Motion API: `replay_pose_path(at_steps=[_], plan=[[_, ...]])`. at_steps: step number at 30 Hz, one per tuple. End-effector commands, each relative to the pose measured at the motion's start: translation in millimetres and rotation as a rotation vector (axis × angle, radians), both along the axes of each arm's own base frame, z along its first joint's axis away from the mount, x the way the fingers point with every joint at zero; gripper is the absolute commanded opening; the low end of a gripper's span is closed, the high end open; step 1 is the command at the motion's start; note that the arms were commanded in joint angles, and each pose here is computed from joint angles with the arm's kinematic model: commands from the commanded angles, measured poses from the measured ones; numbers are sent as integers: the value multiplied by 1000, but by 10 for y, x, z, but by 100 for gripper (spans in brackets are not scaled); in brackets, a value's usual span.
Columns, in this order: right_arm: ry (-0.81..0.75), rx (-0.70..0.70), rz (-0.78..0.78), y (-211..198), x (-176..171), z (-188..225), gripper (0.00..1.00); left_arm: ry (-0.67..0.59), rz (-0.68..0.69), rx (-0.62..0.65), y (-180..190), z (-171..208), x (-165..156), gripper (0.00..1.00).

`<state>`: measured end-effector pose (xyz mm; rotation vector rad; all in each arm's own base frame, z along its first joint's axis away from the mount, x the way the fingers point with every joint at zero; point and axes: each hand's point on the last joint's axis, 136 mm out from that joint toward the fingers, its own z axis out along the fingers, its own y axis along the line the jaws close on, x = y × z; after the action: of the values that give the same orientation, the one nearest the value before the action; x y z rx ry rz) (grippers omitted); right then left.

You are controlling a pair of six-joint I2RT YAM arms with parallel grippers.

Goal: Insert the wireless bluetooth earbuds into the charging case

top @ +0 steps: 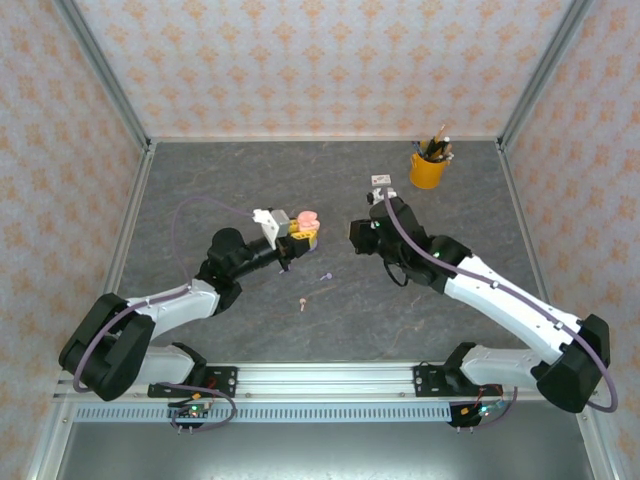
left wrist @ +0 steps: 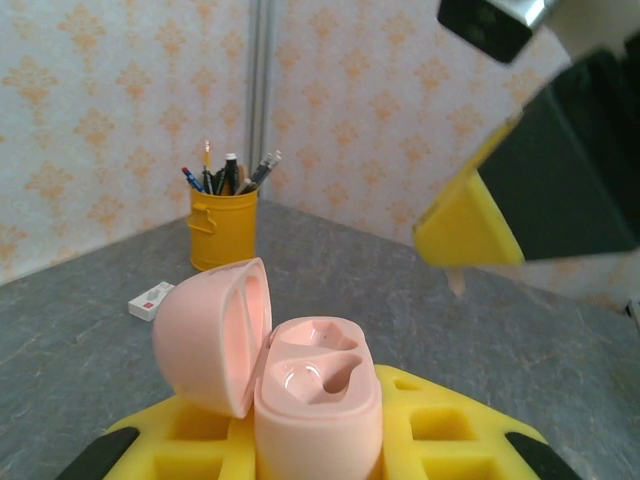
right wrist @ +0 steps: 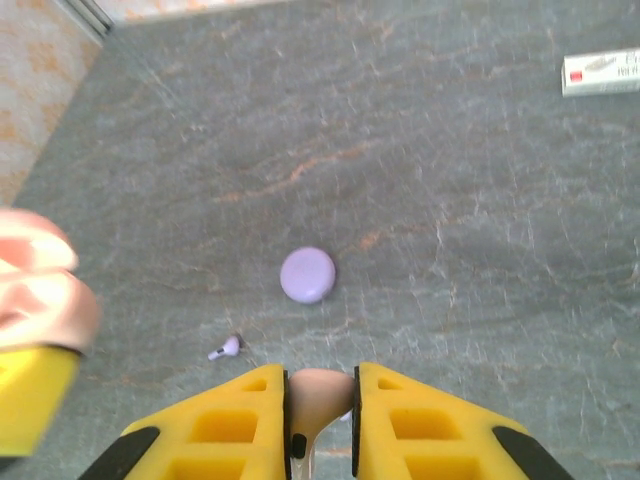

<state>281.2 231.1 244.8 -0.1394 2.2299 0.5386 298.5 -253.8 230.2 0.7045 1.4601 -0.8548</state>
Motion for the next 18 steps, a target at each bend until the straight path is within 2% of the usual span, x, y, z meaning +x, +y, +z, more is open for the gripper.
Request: replay_pose_path(at_steps=[1,15,18], plan=[[-88,25,5,-8,62,347,20,-76,-31,71,-153,33,-3,0],[-240,105,33,79,145,861,20,-272,171,168,-229,163,356,0],[-275,133,34,90,155,957,20,-331,193,153,-238,323,366,0]])
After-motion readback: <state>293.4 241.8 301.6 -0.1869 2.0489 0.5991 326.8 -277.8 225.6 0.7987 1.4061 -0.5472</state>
